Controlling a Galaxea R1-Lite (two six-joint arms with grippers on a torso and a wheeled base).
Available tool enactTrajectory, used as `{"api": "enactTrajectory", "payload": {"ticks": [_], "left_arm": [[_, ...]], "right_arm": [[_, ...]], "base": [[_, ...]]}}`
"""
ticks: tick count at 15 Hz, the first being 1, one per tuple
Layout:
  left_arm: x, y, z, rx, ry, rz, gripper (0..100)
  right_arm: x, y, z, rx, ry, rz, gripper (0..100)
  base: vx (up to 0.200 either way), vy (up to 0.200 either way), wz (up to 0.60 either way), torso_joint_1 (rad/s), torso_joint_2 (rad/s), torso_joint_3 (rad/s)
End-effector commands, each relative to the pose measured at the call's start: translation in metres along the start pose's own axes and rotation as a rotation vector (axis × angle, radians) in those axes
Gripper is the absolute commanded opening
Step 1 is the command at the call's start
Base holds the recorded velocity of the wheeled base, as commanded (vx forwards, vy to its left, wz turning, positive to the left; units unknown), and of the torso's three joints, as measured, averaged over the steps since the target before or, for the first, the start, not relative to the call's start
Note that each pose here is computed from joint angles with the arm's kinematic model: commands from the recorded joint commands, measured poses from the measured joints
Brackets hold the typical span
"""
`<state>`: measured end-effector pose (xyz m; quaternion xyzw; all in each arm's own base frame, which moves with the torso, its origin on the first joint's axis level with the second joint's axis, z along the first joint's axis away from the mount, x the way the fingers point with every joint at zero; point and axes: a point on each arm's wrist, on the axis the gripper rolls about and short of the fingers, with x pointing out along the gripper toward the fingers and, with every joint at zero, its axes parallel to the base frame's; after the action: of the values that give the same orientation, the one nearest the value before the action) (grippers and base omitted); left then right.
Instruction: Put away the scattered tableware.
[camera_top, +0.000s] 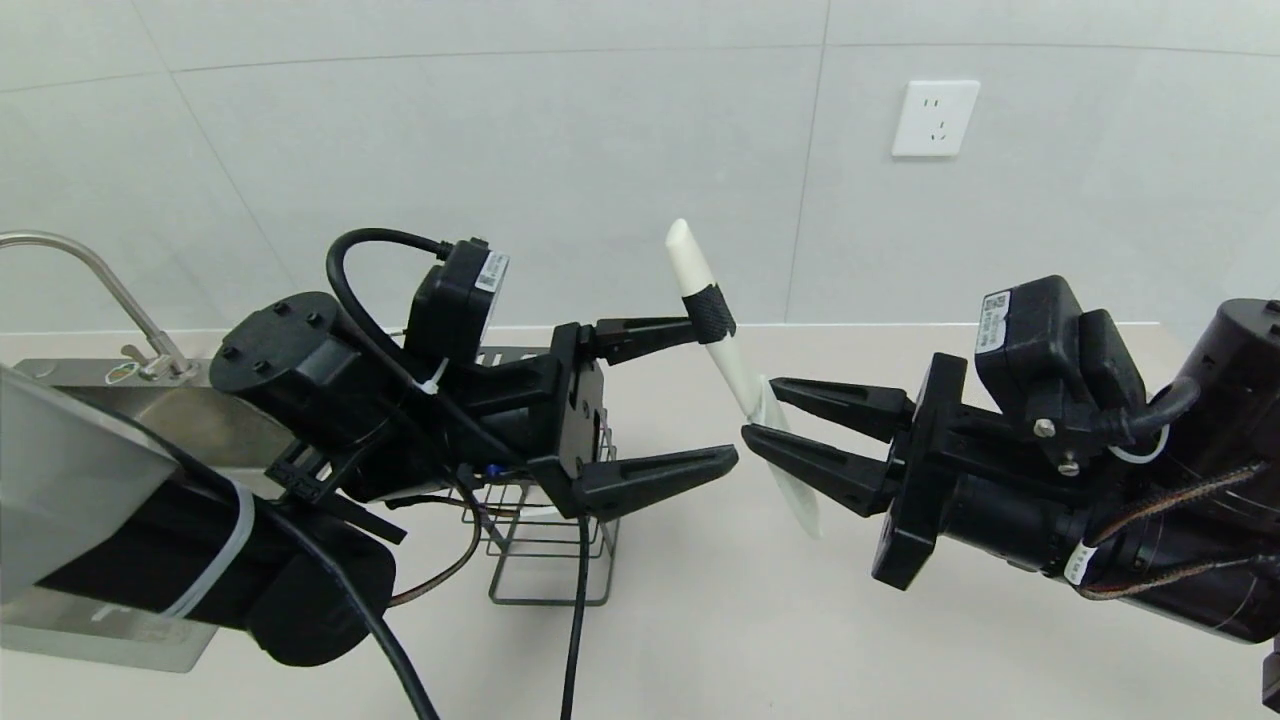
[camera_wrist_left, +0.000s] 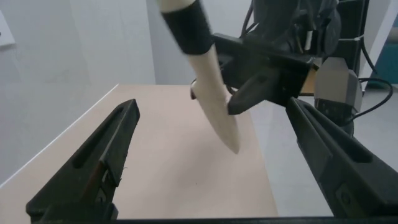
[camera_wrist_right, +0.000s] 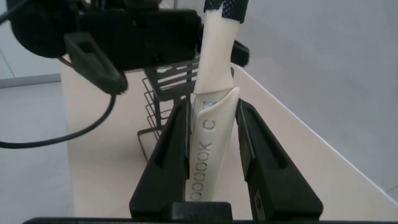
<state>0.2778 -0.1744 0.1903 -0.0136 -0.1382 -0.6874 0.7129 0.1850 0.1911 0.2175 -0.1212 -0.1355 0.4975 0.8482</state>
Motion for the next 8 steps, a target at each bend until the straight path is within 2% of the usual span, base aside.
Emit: {"api": "enactTrajectory", "payload": {"ticks": [1,2,4,7,8], "left_arm": [[0.006,0.003,0.004,0.02,-0.016,-0.01,100],[0.007,0.004,0.006,0.026,-0.022,-0.014,100],[0.013,0.002,0.009,0.017,-0.034,-0.031,100],[0.018,0.004,0.019,0.041,-0.059,-0.038,100],[0.018,0.003,0.02,0.024,-0.063,-0.032,100]], "right_arm": [[0.0,0.002,0.001,0.0,-0.004,0.007,0],[0.0,0.002,0.001,0.0,-0.003,0.007,0],[0.0,0.004,0.001,0.002,-0.003,0.015,0],[0.0,0.004,0.001,0.002,-0.004,0.02,0],[0.0,0.004,0.001,0.001,-0.006,0.019,0]], "base": [[0.0,0.0,0.0,0.0,0.0,0.0],[0.0,0.0,0.0,0.0,0.0,0.0],[0.0,0.0,0.0,0.0,0.0,0.0],[0.0,0.0,0.0,0.0,0.0,0.0],[0.0,0.0,0.0,0.0,0.0,0.0]]}}
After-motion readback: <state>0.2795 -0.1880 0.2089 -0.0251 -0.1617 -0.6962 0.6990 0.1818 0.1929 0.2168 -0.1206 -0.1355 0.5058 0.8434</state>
